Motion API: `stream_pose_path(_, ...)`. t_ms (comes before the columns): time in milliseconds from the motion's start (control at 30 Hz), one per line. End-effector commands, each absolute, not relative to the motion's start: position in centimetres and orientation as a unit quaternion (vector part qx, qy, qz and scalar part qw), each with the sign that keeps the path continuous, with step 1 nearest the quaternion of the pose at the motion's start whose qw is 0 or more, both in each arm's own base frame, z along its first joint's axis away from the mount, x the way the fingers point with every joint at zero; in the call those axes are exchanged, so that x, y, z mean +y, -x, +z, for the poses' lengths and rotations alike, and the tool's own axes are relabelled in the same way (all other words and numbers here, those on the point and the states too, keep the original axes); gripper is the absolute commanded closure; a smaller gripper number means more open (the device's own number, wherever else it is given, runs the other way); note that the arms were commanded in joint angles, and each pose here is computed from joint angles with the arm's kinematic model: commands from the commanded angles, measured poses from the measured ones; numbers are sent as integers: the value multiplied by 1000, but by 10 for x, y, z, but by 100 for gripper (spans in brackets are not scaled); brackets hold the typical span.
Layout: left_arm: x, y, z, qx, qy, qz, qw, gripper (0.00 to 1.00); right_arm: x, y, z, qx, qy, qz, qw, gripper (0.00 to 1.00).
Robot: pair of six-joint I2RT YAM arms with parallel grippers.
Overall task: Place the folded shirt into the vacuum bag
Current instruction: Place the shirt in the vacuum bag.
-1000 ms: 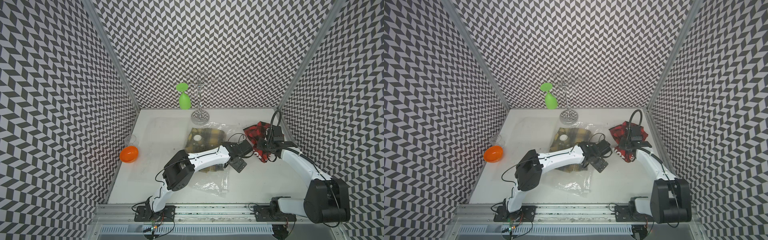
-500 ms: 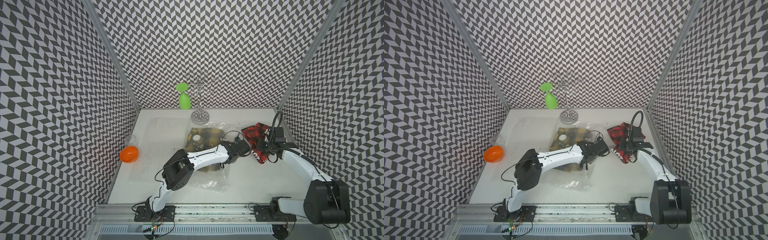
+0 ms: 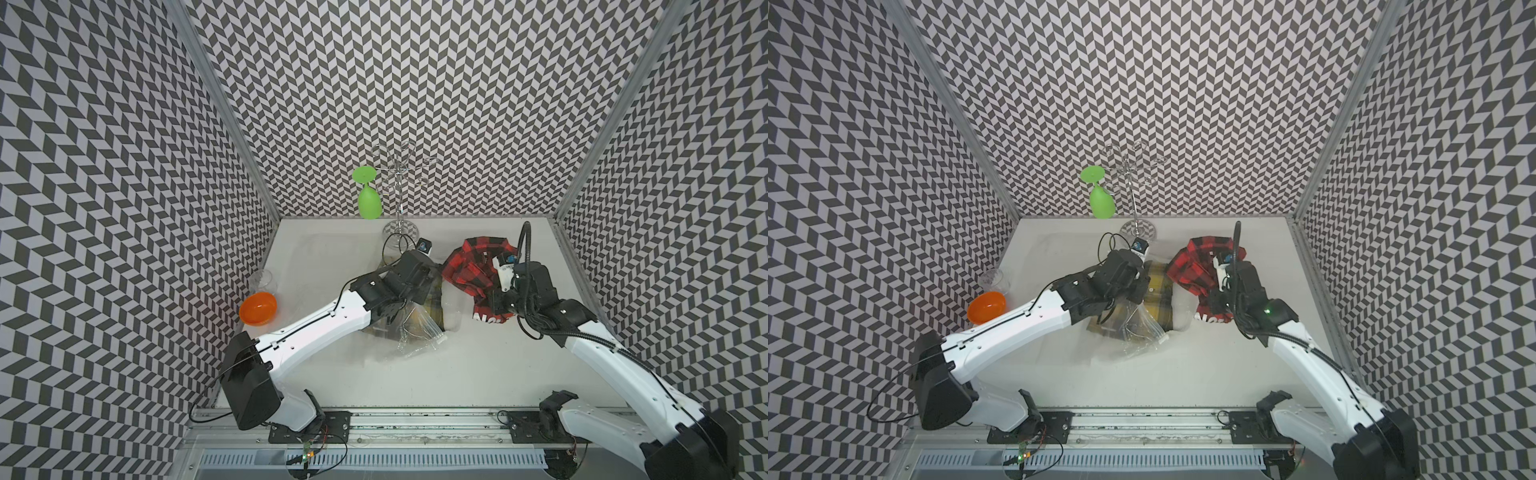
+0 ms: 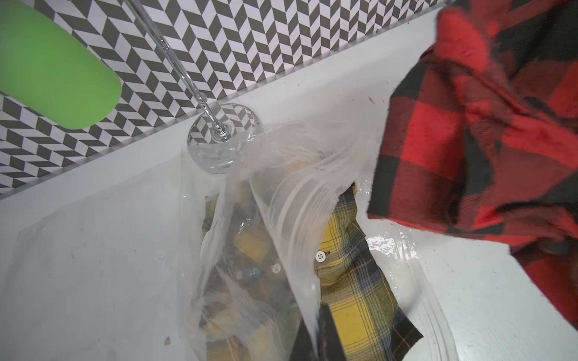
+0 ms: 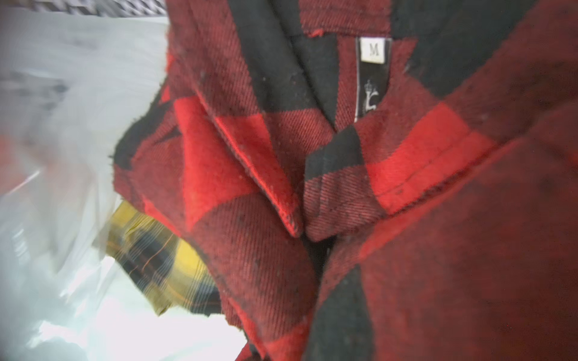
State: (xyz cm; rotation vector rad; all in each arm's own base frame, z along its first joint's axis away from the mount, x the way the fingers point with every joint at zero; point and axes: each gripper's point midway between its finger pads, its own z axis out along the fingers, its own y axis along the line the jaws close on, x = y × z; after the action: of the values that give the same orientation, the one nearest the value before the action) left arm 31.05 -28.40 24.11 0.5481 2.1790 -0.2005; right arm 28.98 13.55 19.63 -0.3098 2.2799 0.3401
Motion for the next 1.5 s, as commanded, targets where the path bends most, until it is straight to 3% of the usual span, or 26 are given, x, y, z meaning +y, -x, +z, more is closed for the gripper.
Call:
stream_pose_path(0,-299,-314,266,851,-214,-133,460,99,142,-285,221,874,215,102,424,100)
stream_pose_path(233,-299,-338,280,851,-181,-154,469,99,159,-273,198,882,309,52,352,100)
stream_pose_path(700,-316,-334,294,830,-200,-217,472,99,250,-205,152,814,510,118,251,100)
stream_pose_path(1000,-330,-317,288,821,-220,-275,449,99,275,-238,169,755,545,108,348,100)
stream_pose_path(1300,-338,-297,274,817,-234,-326,415,100,237,-309,166,783,459,96,410,99)
stream_pose_path(1467,-347,-298,274,816,-230,-344,402,100,270,-291,185,727,518,174,416,98)
